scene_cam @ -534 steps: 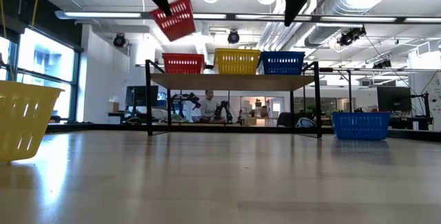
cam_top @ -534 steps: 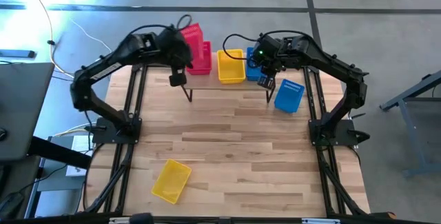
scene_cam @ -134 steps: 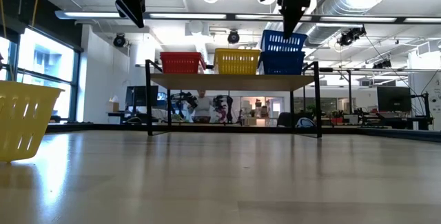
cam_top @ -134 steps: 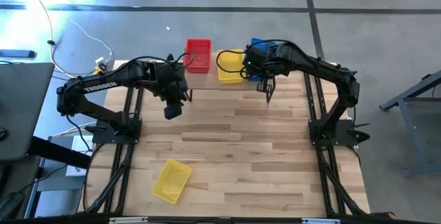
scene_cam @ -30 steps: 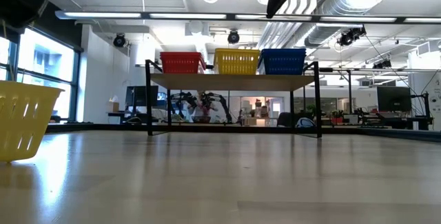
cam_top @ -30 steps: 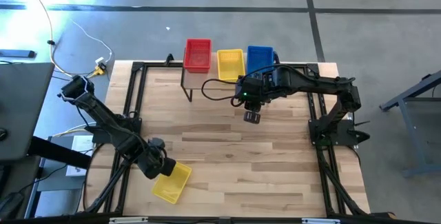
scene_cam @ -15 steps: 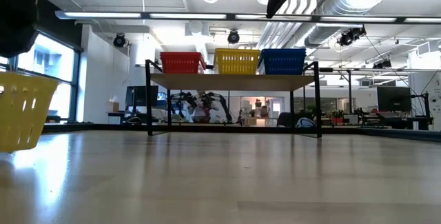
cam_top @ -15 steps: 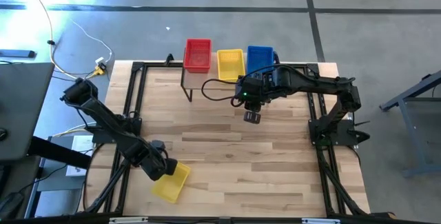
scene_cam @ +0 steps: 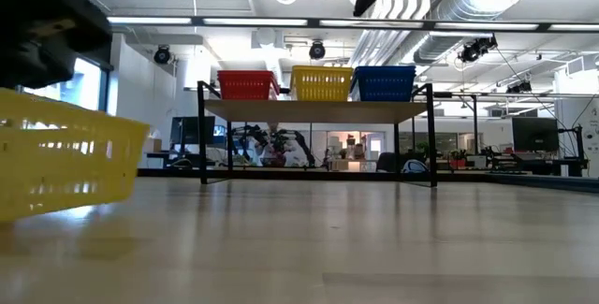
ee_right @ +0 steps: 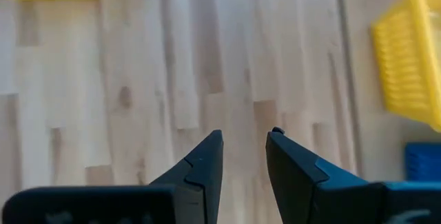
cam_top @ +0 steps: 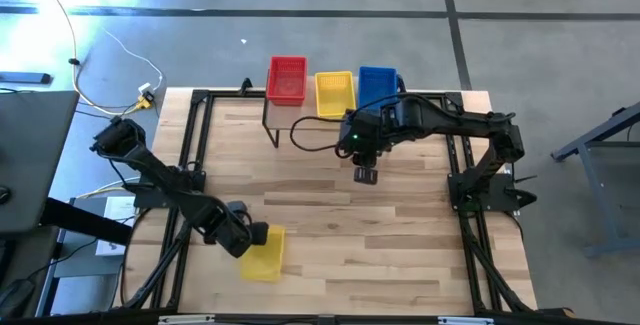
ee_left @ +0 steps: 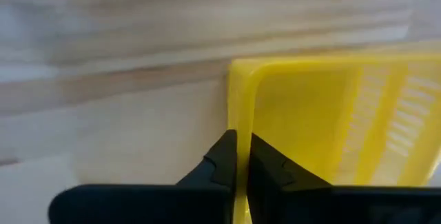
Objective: Stack baskets on shelf by color
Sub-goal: Stack the yellow bin on top of the yellow bins on the shelf
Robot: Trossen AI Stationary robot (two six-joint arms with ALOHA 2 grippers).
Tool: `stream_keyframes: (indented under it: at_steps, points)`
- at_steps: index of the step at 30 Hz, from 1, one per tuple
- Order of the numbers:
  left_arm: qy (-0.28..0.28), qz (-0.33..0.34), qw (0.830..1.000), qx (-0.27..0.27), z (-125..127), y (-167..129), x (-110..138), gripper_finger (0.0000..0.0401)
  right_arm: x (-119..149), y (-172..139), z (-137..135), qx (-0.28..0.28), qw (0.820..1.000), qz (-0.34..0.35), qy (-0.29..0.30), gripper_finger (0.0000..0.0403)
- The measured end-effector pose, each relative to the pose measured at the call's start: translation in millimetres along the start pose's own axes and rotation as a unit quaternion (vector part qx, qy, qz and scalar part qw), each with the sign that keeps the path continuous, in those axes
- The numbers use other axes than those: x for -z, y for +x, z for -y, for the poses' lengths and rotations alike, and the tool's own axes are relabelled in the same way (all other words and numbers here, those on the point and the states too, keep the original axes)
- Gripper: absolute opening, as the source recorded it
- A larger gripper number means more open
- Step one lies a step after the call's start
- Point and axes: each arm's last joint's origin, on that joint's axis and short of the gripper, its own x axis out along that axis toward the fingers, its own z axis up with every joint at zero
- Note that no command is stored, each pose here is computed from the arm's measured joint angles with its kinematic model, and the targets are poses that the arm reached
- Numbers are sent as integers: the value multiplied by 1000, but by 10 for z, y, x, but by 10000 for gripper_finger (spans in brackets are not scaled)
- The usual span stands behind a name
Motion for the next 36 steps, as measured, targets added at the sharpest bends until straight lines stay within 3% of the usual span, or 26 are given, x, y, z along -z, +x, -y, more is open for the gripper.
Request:
stream_keyframes:
  at_steps: [7, 11, 18, 25, 36]
  points:
    - [-29, 22, 999, 37, 178, 7, -197, 6, -49, -16, -175, -78, 994, 31, -69, 99]
    - [-18, 41, 997, 61, 342, -51, -332, 5, -58, -34, -317, -118, 984, 47, -125, 99]
    - [21, 71, 993, 89, 648, -182, -680, 3, -55, -60, -511, -127, 967, 67, -209, 99]
    - [56, 100, 986, 119, 906, -373, -984, 3, -42, -82, -662, -101, 953, 78, -276, 99]
    - [64, 128, 977, 157, 1136, -624, -1227, 3, -186, -128, -752, -90, 946, 161, -265, 99]
